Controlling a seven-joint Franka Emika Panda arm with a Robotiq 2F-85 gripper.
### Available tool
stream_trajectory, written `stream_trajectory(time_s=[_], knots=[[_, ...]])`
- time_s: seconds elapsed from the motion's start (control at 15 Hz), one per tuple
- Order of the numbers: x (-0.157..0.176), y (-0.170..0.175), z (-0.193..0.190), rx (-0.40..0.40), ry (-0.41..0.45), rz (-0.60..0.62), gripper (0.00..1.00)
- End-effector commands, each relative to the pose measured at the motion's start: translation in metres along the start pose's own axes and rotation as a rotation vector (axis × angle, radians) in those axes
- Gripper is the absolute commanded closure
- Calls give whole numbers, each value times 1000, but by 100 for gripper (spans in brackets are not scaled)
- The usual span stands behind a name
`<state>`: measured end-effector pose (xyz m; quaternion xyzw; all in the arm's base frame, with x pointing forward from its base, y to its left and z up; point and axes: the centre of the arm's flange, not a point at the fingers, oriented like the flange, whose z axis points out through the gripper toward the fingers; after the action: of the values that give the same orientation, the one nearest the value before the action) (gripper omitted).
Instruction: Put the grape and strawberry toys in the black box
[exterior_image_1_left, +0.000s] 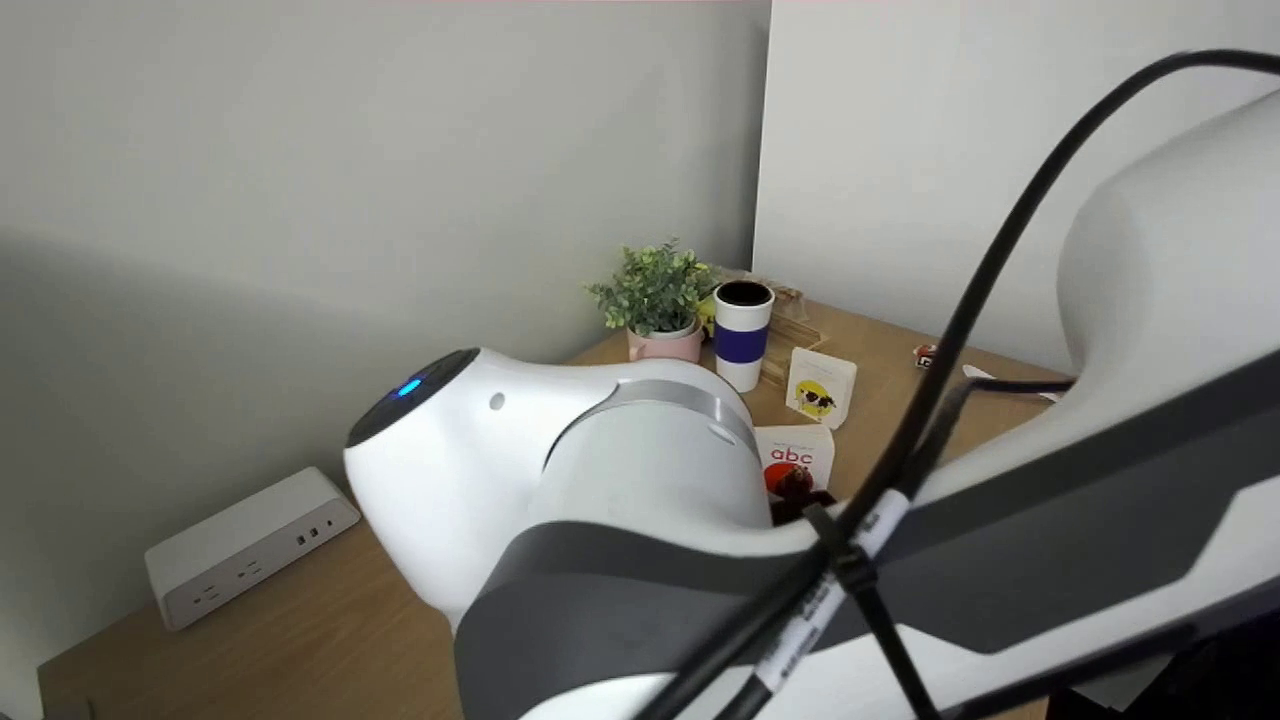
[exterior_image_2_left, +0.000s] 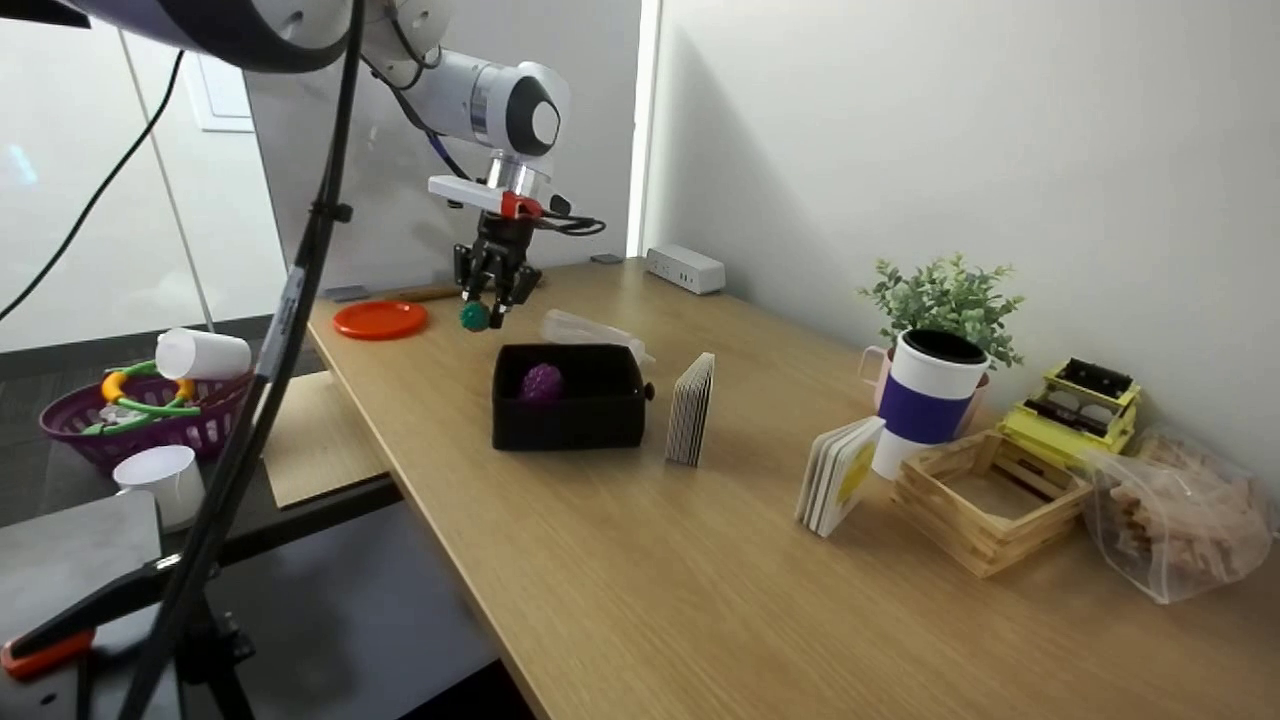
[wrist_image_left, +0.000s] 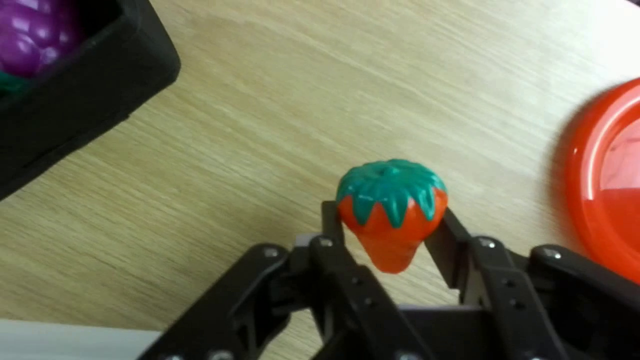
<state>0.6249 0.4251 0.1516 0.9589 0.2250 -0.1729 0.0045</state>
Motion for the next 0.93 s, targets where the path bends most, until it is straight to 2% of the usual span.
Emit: stream_trajectory(time_s=[0.0,0.47,0.87], knots=[[-43,-3,-21,-78,16,53,79],[-79,8,-56,-128,49,191,79],[-105,25,-54,-134,57,277,79]])
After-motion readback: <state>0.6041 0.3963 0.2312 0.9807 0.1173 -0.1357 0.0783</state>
